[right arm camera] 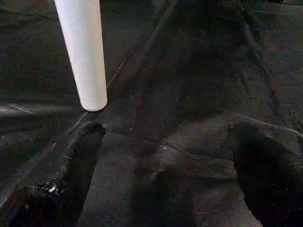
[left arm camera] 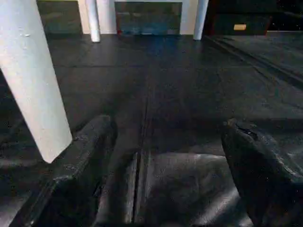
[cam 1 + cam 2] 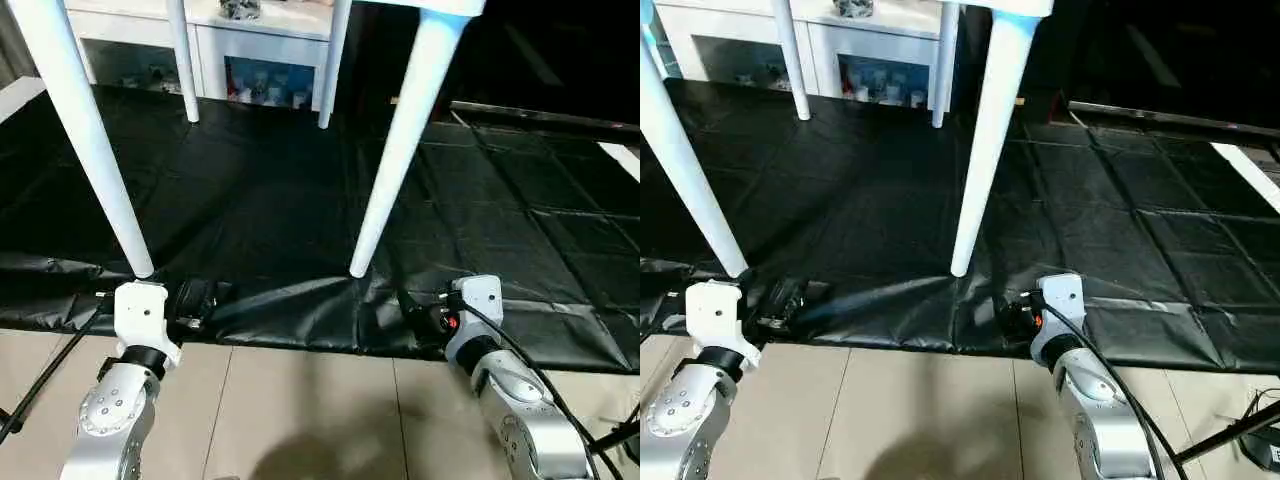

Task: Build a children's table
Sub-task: Flip table

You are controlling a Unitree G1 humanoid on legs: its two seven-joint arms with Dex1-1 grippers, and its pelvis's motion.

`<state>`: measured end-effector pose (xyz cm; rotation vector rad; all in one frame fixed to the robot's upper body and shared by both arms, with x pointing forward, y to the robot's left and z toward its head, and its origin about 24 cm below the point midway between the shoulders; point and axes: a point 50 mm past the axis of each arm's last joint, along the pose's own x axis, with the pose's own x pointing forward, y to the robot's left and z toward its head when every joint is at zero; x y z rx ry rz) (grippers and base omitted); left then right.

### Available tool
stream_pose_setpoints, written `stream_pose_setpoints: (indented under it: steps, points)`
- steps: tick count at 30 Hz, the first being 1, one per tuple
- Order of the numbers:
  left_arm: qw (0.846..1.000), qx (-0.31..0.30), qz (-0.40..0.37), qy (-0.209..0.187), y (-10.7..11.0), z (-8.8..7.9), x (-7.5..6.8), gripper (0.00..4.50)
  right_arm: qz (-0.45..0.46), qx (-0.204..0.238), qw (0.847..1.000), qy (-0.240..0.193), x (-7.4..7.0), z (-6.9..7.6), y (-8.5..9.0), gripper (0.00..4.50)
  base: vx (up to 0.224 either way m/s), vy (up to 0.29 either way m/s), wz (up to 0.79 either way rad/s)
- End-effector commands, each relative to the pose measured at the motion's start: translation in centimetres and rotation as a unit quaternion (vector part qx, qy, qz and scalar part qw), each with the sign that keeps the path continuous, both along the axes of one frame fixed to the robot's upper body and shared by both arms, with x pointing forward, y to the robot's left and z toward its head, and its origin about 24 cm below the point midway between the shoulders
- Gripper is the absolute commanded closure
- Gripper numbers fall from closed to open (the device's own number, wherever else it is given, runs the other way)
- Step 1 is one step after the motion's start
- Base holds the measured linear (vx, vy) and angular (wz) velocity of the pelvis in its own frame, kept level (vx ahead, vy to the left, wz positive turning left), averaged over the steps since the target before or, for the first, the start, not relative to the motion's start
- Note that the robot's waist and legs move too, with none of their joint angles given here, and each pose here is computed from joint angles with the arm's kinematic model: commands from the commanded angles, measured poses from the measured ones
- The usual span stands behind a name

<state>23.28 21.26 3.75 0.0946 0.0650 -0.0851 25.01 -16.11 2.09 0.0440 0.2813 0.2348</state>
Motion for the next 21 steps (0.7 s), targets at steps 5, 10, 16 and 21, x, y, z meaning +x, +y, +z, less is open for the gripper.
stream_pose_setpoints:
  steps: [5,10,16,21]
  points:
    - [1.0,0.0,-0.006,-0.006,-0.36,0.41,0.12,0.58,-0.004,-0.008,1.0,0.001,0.13,0.11,-0.31,0.0,0.0,0.0,0.0]
    - [1.0,0.0,-0.006,-0.006,-0.36,0.41,0.12,0.58,-0.004,-0.008,1.0,0.001,0.13,0.11,-0.31,0.0,0.0,0.0,0.0]
    - [1.0,0.0,-0.006,-0.006,-0.36,0.41,0.12,0.58,-0.004,-0.008,1.0,0.001,0.13,0.11,-0.31,0.0,0.0,0.0,0.0]
    - [1.0,0.0,-0.006,-0.006,-0.36,0.41,0.12,0.58,-0.004,-0.008,1.0,0.001,0.13,0.11,-0.31,0.0,0.0,0.0,0.0]
